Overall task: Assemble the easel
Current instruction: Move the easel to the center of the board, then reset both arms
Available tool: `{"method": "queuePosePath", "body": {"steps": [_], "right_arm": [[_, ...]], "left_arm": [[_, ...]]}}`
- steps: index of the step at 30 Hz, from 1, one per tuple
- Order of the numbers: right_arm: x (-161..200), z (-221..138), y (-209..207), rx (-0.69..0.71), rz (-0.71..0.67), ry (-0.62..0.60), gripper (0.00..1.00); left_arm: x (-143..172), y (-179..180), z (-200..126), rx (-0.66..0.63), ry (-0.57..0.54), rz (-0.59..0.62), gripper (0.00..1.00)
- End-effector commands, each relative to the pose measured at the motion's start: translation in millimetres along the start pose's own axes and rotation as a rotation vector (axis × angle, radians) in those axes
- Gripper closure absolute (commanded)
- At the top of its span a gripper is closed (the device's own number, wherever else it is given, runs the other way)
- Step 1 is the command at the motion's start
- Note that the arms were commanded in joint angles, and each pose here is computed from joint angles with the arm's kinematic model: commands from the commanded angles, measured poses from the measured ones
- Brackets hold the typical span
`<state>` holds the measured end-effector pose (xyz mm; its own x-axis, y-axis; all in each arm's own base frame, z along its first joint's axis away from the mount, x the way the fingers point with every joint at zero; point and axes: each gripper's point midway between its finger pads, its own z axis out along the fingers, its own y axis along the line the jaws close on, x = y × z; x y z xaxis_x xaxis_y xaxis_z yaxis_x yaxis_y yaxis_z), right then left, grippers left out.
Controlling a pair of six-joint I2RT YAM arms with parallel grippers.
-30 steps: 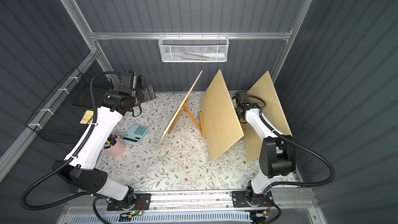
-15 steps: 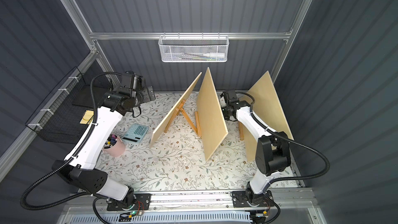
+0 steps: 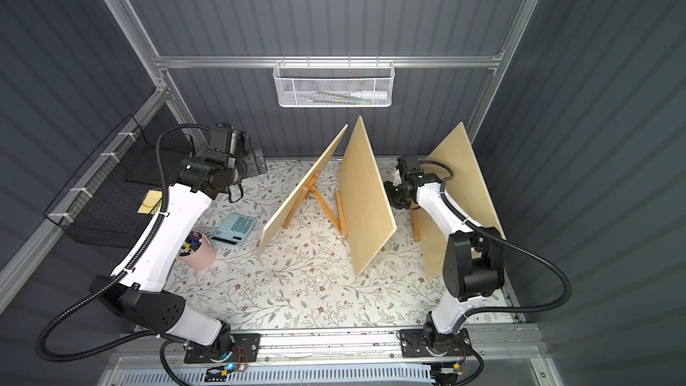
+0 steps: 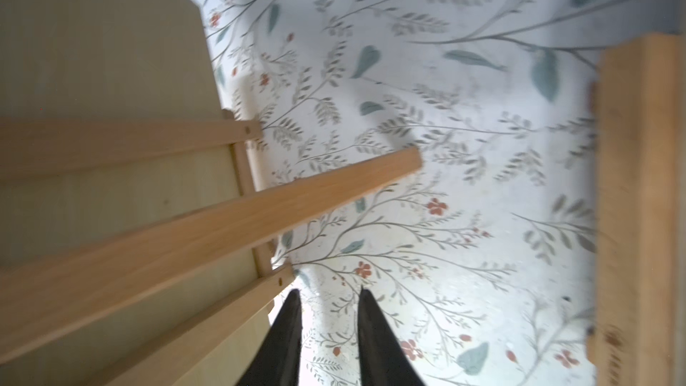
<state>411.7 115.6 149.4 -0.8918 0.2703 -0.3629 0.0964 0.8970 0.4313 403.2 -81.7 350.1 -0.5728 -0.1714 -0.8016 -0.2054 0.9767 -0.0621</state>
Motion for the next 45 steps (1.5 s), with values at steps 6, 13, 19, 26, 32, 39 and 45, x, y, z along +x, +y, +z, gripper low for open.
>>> {"method": "queuePosePath", "body": {"steps": [6,13,19,26,32,39,45], "right_arm": [[-18,-26,-10,-0.016,-0.029,-0.139,0.36],[-41,-8,4,-0.016,-0.150,-0.388,0.01],[-37,6,10,0.013,-0.357,-0.523,0.01],[-24,6,9,0.050,-0.525,-0.503,0.01],[-30,3,-14,0.083,-0.510,-0.541,0.01],[-35,-38,-18,0.028,-0.510,-0.627,0.01],[-17,-48,-27,-0.018,-0.534,-0.613,0.01]], "left_arm": [[-5,28,-2,-0.127,-0.053,0.080,0.01],[-6,80,19,-0.192,-0.148,-0.022,0.01],[27,113,79,-0.206,0.036,-0.113,0.01],[66,151,125,-0.319,0.021,-0.146,0.01],[95,170,141,-0.426,0.053,-0.076,0.01],[115,172,149,-0.407,-0.014,-0.050,0.01],[142,170,163,-0.367,-0.027,0.024,0.01]]}}
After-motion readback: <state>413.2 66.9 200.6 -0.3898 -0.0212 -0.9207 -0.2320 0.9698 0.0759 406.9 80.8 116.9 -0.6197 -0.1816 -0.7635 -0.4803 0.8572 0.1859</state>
